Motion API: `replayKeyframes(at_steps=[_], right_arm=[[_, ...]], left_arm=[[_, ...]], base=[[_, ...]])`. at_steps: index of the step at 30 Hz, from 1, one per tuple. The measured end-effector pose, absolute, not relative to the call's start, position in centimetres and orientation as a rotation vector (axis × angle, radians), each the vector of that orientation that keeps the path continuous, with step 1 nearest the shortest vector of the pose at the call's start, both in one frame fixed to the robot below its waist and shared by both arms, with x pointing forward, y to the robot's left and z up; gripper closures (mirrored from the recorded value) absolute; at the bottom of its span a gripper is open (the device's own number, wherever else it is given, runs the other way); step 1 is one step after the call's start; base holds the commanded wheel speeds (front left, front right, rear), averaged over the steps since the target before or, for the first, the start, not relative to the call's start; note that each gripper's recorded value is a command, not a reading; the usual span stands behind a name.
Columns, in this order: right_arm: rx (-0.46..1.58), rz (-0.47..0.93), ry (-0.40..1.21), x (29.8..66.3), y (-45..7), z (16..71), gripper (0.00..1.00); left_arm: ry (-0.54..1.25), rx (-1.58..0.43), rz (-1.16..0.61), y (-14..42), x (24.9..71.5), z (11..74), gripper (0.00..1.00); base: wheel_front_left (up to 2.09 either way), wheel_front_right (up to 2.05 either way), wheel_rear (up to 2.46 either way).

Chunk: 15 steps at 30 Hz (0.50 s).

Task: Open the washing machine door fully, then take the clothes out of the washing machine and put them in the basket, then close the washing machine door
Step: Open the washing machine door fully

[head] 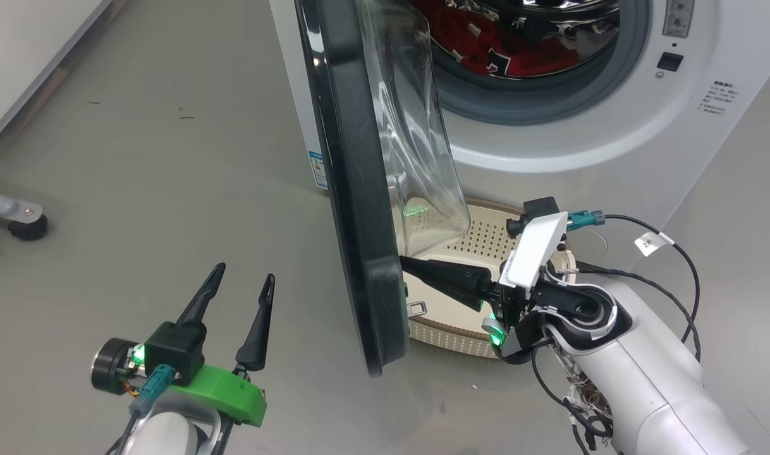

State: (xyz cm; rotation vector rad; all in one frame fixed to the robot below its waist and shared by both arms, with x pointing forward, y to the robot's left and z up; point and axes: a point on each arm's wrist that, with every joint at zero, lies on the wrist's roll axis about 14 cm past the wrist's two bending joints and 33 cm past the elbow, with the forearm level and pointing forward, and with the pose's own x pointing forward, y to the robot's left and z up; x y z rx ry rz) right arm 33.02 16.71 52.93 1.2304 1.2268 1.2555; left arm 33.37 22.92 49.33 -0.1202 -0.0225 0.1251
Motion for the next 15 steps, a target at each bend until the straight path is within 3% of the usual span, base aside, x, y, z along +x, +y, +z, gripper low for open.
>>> replayKeyframes(at_steps=[15], right_arm=[[1.279,1.185,1.172,34.2,16.7,52.8,1.00]], left_arm=[[-0.022,-0.122,0.130,23.0,33.2,49.3,0.00]], base=[[0.00,0.00,0.00]])
